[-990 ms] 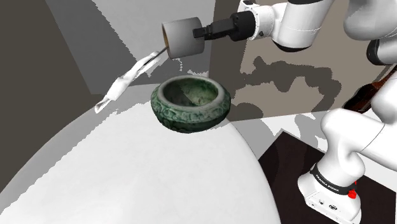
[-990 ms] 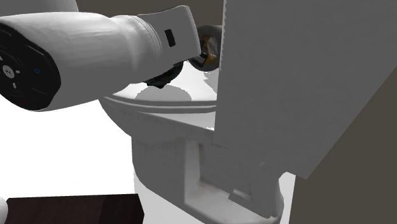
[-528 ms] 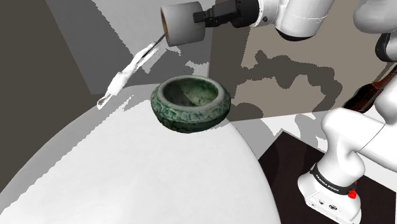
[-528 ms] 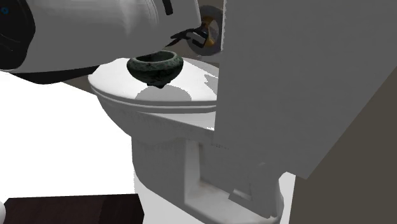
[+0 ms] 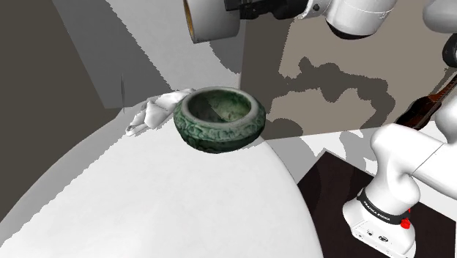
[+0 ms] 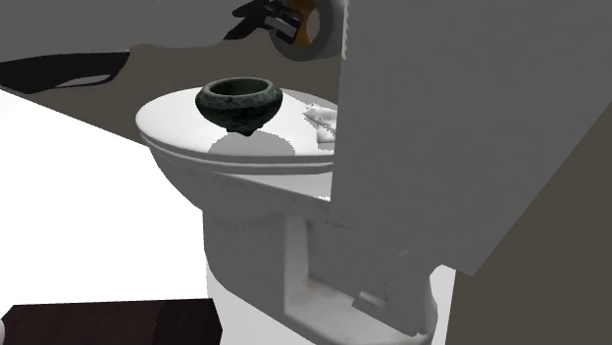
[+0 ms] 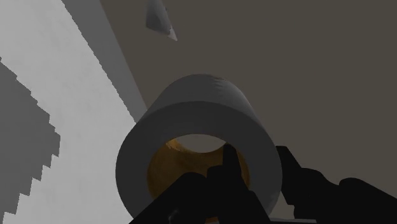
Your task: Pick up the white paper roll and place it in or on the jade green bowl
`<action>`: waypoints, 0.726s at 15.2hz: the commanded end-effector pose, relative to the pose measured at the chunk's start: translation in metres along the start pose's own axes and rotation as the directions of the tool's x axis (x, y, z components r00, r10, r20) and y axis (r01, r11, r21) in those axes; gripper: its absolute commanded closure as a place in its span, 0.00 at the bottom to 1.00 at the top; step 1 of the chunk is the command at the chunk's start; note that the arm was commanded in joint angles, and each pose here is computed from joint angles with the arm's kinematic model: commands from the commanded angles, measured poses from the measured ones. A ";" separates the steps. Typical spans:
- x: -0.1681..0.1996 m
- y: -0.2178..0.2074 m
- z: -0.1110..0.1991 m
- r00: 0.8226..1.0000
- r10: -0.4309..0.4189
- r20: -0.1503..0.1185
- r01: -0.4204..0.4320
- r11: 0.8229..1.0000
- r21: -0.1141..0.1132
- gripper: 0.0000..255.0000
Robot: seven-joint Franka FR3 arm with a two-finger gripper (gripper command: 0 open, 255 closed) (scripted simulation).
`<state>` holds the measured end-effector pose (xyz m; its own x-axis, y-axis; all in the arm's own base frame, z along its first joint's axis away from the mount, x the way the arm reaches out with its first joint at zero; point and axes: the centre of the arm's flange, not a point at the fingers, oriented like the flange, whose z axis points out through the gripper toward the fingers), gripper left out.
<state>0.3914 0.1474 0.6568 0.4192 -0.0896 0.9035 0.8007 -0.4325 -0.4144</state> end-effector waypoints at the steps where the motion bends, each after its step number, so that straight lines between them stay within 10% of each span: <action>1: -0.009 -0.022 0.004 1.000 0.000 -0.001 0.000 1.000 0.000 1.00; 11: -0.057 -0.143 0.025 1.000 0.000 -0.001 0.000 1.000 0.000 1.00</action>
<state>0.2748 0.2276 0.6637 0.4190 -0.0888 0.9036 0.8009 -0.4328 -0.4139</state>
